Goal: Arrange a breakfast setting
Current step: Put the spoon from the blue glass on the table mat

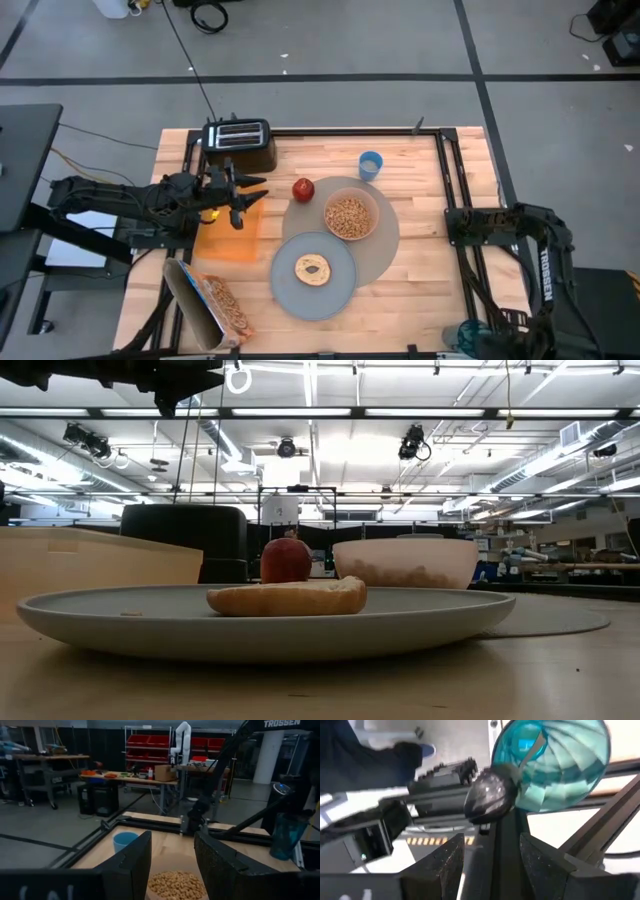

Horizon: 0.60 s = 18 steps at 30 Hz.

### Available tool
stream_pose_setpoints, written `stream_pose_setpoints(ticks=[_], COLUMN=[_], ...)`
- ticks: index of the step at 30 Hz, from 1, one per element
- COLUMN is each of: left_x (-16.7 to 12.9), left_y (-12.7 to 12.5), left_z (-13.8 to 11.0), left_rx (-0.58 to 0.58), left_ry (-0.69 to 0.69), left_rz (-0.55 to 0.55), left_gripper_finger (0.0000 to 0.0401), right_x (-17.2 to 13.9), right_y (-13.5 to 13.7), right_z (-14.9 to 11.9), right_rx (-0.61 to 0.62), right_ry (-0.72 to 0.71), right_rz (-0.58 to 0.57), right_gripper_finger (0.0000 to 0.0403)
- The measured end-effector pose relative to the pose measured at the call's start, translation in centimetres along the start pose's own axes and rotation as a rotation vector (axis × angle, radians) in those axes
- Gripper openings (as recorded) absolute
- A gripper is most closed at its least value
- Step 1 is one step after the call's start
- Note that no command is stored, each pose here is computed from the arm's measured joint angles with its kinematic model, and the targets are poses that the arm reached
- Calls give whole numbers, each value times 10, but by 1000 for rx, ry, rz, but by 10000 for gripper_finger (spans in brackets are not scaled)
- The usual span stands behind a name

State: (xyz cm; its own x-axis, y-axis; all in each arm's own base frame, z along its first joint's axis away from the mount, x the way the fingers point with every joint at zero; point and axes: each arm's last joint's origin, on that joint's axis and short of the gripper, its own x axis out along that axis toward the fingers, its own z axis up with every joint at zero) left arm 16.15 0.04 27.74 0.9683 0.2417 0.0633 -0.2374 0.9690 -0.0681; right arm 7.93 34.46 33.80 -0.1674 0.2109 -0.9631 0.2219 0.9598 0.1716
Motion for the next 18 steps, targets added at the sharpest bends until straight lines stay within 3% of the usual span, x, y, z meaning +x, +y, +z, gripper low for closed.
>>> stream_pose_setpoints(ticks=[5, 10, 18], left_x=[0, 0, 0], left_y=[0, 0, 0], left_z=[-2, -2, -3], left_rx=[-45, -44, -56], left_ry=[16, 19, 25], left_rz=[0, 0, 1], left_gripper_finger=[156, 156, 156], right_x=[9, 16, 28], right_y=[5, 7, 15], right_z=[6, 8, 7], right_rx=[-28, -87, -194], right_ry=[12, -81, -42], right_rz=[-27, -61, -59], right_gripper_finger=[199, 200, 200])
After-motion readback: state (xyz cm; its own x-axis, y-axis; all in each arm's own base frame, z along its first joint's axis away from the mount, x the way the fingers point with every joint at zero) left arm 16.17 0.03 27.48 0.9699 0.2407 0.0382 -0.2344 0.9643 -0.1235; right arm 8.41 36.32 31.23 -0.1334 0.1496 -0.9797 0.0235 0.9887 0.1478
